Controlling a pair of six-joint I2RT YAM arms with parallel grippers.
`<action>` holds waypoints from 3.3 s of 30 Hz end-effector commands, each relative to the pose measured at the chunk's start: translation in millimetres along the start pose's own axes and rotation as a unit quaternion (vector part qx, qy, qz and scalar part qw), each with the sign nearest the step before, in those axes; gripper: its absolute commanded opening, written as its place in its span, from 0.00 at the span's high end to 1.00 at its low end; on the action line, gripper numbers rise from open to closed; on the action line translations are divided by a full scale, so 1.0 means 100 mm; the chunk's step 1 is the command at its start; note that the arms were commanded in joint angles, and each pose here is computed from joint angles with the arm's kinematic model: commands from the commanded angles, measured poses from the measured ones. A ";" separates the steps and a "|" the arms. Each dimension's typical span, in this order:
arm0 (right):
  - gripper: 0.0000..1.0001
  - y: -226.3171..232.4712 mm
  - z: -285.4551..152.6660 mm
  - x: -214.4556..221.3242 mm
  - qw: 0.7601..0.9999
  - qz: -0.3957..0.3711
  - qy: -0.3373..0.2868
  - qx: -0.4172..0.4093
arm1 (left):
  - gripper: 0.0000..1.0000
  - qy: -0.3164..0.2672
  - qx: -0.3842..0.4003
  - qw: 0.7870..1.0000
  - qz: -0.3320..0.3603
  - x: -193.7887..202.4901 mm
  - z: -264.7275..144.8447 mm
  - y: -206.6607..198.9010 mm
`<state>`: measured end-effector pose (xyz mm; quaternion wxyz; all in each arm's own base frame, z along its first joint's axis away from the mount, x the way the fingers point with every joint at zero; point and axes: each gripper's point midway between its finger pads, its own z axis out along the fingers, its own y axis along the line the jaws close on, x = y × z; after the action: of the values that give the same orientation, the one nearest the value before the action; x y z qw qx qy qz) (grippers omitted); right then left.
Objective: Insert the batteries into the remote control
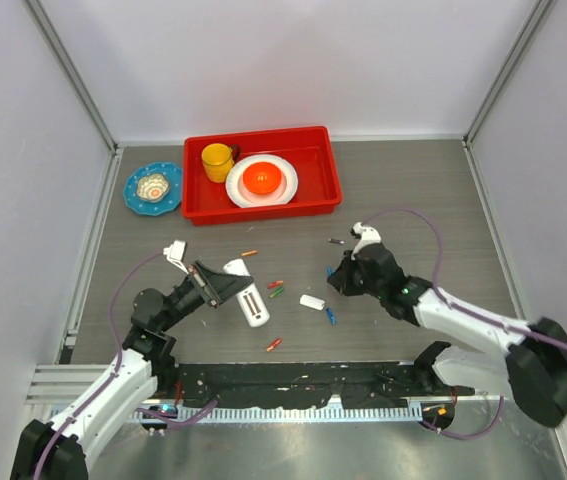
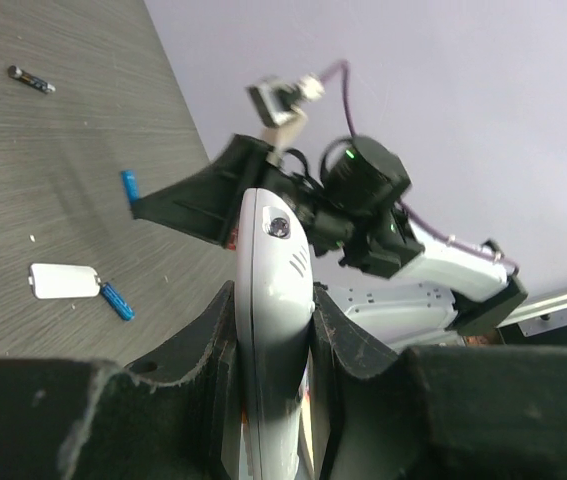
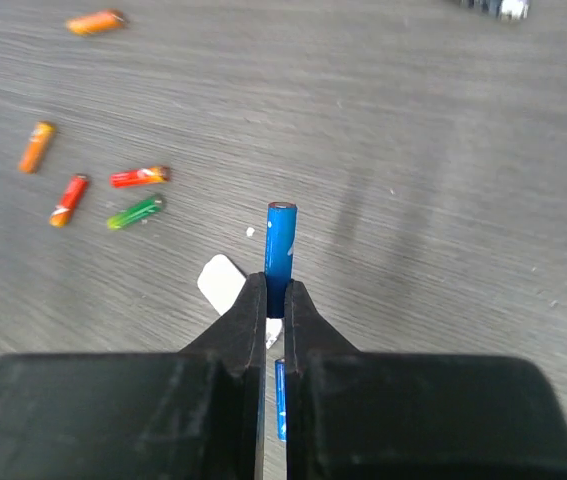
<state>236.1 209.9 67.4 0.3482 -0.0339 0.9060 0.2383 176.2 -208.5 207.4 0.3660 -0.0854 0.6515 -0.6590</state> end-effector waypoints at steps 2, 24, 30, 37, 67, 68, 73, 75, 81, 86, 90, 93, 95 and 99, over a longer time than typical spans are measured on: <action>0.99 0.16 -0.46 -0.46 0.966 -0.081 -0.225 -0.099 | 1.00 -0.020 -0.006 1.000 0.020 -0.07 0.01 0.06; 0.99 0.93 -1.02 -0.49 0.887 -0.215 -0.341 -0.225 | 1.00 -0.022 -0.008 0.999 0.029 -0.07 0.02 0.10; 0.99 0.98 -0.99 -0.37 0.874 -0.251 -0.334 -0.246 | 1.00 -0.027 0.001 0.999 0.036 -0.07 0.00 0.07; 0.99 0.94 -0.90 -0.27 0.855 -0.337 -0.349 -0.184 | 1.00 -0.032 0.000 0.999 0.038 -0.08 0.00 0.09; 0.99 0.74 -0.34 -0.32 0.981 -0.156 -0.105 0.049 | 1.00 -0.041 -0.028 0.998 0.025 -0.11 0.03 0.25; 0.99 0.74 -0.29 -0.40 0.984 -0.142 -0.092 0.054 | 1.00 -0.041 -0.028 0.998 0.025 -0.11 0.03 0.25; 0.99 0.55 -0.16 -0.23 0.984 -0.150 -0.004 0.092 | 0.99 -0.042 -0.027 0.998 0.024 -0.12 0.03 0.24; 0.99 0.46 -0.09 -0.14 0.984 -0.143 0.034 0.102 | 1.00 -0.043 -0.025 0.998 0.024 -0.12 0.03 0.23; 0.99 0.22 0.02 0.02 0.977 -0.153 0.073 0.132 | 1.00 -0.039 -0.029 0.999 0.020 -0.10 0.03 0.25; 0.99 0.05 0.11 0.10 0.970 -0.156 0.104 0.156 | 1.00 -0.038 -0.030 0.999 0.019 -0.09 0.04 0.25; 0.97 -0.15 0.18 0.15 0.963 -0.157 0.125 0.182 | 1.00 -0.036 -0.028 0.999 0.022 -0.08 0.03 0.25; 0.92 -0.20 0.23 0.20 0.962 -0.150 0.140 0.182 | 1.00 -0.034 -0.031 0.999 0.022 -0.07 0.02 0.27; 0.89 -0.21 0.25 0.20 0.961 -0.151 0.144 0.181 | 1.00 -0.036 -0.027 0.999 0.025 -0.07 0.01 0.24; 0.82 -0.26 0.27 0.19 0.959 -0.152 0.145 0.191 | 0.99 -0.036 -0.034 0.998 0.026 -0.06 -0.01 0.26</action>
<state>235.3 194.6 20.1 0.2364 -0.1350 0.9622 -0.0081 193.2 -203.1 198.9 0.3978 -0.1078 0.6565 -0.6318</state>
